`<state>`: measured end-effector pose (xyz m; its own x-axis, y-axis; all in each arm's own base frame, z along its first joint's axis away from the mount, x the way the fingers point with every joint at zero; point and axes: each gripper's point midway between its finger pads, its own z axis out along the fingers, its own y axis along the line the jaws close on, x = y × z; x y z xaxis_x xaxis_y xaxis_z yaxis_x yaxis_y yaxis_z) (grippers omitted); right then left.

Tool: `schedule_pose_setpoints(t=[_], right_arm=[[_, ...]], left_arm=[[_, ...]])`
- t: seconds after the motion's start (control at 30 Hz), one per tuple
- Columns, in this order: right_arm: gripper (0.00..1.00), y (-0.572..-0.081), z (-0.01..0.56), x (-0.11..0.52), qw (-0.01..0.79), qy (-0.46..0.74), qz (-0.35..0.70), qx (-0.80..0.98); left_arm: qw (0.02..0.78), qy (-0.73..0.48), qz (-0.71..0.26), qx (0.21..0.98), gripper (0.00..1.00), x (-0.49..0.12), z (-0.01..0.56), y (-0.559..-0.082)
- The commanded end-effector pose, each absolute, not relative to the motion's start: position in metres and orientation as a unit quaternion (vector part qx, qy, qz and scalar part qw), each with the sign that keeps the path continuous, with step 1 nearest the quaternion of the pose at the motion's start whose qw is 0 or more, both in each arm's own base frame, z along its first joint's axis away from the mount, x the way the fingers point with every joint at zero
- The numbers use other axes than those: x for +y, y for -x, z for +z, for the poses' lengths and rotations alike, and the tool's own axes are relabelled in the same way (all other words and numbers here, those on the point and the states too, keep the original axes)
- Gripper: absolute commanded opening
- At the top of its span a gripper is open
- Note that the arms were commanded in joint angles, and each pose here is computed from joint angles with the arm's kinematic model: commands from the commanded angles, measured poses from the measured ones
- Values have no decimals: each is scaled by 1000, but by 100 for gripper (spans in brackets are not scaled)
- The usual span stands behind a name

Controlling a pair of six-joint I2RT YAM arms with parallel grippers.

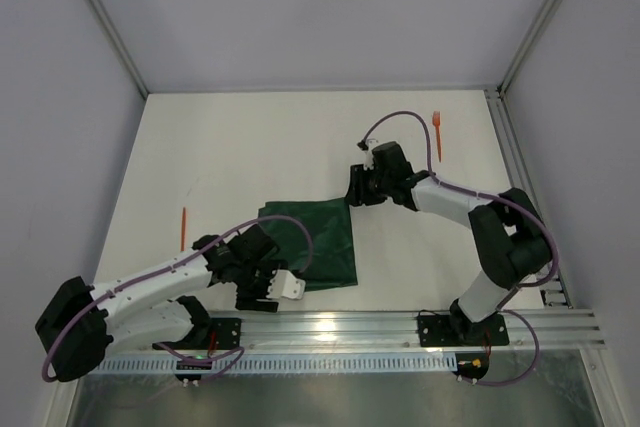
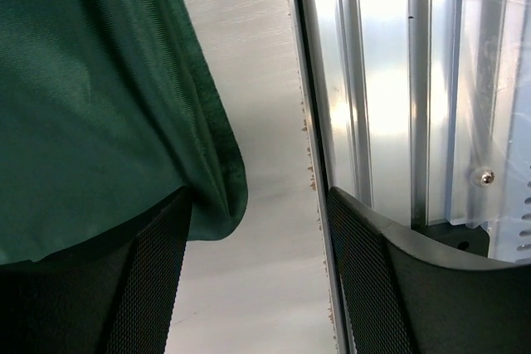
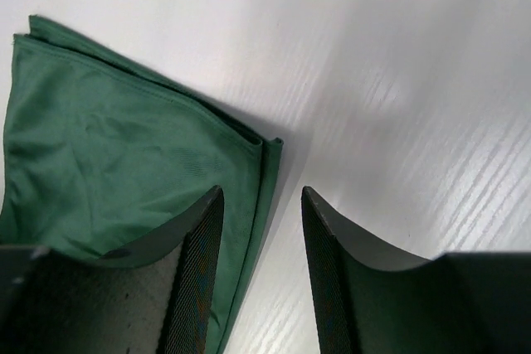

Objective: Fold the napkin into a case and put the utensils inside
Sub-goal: Pick up the lower triangle-folded napkin from the center of the board.

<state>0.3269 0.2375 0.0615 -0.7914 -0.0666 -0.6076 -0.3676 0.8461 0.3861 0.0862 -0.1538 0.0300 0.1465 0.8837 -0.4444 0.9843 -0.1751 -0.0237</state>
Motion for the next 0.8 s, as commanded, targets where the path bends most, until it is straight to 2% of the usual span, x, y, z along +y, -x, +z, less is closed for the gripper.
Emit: schedule_pose_setpoints(t=[0.0,0.13,0.23,0.33,0.47,0.6,0.77], right_arm=[[47,-353,70,249,323,87,265,905],[47,-349,39,251,282,70,266,919],[44,-351,34,252,281,58,269,919],[25,-349,25,245,270,41,267,924],[15,-355,23,234,277,1,272,922],[14,-370,24,220,290,-46,267,918],[15,-392,29,218,299,-58,260,916]], left_arm=[[134,-764,-191,601,69,-160,27,-83],[119,-772,-167,601,67,-159,17,-90],[118,-774,-146,605,65,-157,12,-99],[148,-771,-102,612,62,-157,13,-119],[179,-771,-42,609,57,-153,11,-144],[204,-770,-5,605,56,-155,7,-162],[210,-782,-11,587,59,-168,13,-170]])
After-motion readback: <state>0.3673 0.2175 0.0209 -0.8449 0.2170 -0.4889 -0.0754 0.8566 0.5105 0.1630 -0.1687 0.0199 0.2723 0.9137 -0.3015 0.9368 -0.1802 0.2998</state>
